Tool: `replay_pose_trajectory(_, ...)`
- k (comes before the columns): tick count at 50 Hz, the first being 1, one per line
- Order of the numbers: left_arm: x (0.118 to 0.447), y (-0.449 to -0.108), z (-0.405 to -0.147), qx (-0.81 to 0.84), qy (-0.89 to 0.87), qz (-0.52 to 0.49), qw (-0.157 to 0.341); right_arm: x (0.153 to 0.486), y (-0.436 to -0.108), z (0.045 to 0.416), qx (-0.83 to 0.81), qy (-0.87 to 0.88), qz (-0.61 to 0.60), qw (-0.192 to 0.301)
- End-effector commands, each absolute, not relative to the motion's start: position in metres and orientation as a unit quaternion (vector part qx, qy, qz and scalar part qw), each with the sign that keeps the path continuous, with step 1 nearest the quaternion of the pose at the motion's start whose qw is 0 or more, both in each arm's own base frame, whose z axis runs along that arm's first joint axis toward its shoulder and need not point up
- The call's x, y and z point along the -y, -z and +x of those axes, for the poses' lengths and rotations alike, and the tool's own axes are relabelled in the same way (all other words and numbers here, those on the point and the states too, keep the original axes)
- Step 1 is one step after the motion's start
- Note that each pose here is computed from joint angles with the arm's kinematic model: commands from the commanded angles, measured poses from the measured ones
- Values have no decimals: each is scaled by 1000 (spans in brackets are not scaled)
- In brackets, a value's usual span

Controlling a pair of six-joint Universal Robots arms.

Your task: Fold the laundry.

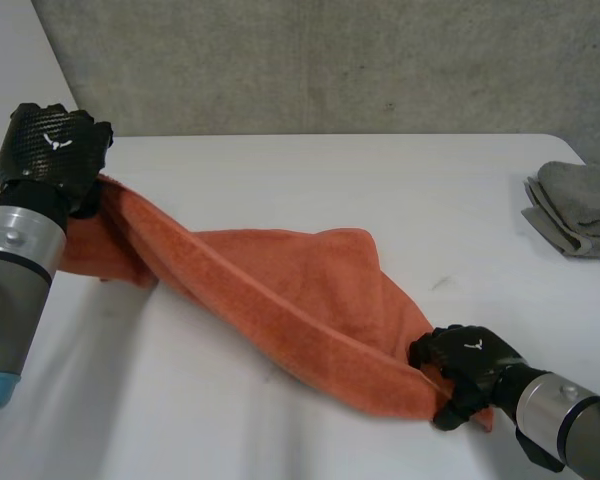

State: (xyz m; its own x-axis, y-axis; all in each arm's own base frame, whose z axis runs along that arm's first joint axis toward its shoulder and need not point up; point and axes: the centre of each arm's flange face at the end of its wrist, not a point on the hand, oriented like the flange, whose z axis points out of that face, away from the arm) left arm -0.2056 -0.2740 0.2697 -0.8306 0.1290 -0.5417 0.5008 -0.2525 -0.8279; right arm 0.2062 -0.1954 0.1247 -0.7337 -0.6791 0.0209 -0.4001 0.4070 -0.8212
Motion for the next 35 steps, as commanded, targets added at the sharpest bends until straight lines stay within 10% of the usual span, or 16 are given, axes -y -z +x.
replay_pose_trajectory(1,277,-272,-203,-601,746,252,134,191,-122,206,-823,434,-330,161)
replay_pose_trajectory(8,280,-272,-198,-606,744,244,141,197,-127,205,-810,450,-346,148)
replay_pose_trajectory(24,240,-345,-195,-581,769,238,122,202,-386,194,-613,677,-407,5)
replay_pose_trajectory(35,245,-296,-200,-679,656,320,79,238,-350,192,-675,541,-500,-44)
